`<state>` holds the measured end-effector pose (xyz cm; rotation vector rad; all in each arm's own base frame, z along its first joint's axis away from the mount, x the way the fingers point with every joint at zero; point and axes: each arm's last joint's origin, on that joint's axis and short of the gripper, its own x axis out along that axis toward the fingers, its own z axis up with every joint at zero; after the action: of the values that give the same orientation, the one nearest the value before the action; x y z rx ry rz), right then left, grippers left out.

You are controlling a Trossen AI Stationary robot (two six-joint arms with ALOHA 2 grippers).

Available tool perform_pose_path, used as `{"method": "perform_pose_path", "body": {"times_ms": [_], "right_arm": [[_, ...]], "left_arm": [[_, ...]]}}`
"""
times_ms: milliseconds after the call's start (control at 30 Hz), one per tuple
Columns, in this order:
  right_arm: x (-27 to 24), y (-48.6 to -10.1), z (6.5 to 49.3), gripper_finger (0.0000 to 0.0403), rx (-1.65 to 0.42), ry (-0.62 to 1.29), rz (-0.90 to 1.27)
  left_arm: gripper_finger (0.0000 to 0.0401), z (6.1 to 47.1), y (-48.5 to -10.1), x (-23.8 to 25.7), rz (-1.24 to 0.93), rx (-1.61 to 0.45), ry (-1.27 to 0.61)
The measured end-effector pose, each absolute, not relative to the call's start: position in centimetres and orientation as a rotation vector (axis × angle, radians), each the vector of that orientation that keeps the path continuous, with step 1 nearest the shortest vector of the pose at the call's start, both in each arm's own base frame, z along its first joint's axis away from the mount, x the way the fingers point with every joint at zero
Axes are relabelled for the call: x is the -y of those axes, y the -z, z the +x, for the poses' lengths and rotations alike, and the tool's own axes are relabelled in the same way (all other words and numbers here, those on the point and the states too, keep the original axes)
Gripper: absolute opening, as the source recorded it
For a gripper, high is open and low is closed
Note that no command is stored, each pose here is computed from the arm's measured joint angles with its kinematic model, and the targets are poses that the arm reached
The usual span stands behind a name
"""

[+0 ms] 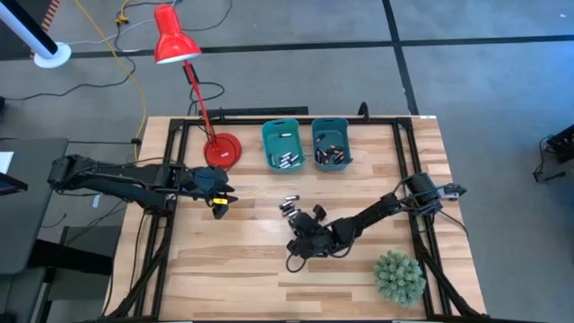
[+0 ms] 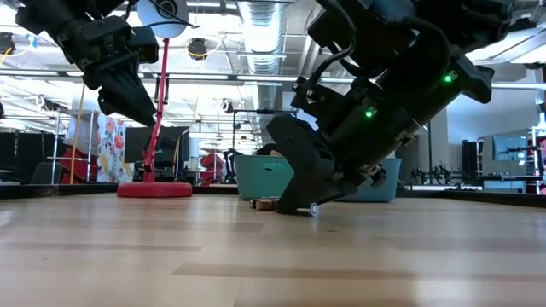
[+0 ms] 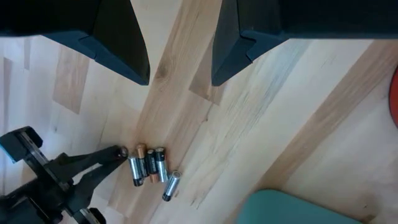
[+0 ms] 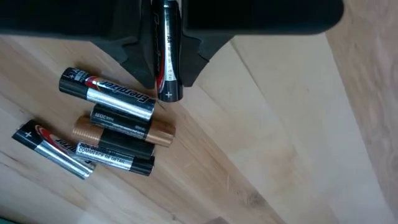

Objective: Sort batteries
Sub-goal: Put the silver battery into the green bin

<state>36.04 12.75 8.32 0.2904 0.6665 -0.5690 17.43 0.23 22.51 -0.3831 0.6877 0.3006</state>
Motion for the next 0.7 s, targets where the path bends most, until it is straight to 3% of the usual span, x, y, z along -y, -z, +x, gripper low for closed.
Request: {"method": "perform_pose_path", "body": {"times_ms": [367,700], "right_arm": [[-12.9,-14.4,34.2,0.0043,-0.698,0.490,0.267],[-7.3,-22.7,32.6,0.0043,-0.587,0.565,0.260]], "left_arm": [[0.0169,17.4,-22.5,-0.2,-0.307,-0.695,-0.272],[0.0169,17.5,-22.6,-0.4,-0.204,-0.689,-0.278]]}}
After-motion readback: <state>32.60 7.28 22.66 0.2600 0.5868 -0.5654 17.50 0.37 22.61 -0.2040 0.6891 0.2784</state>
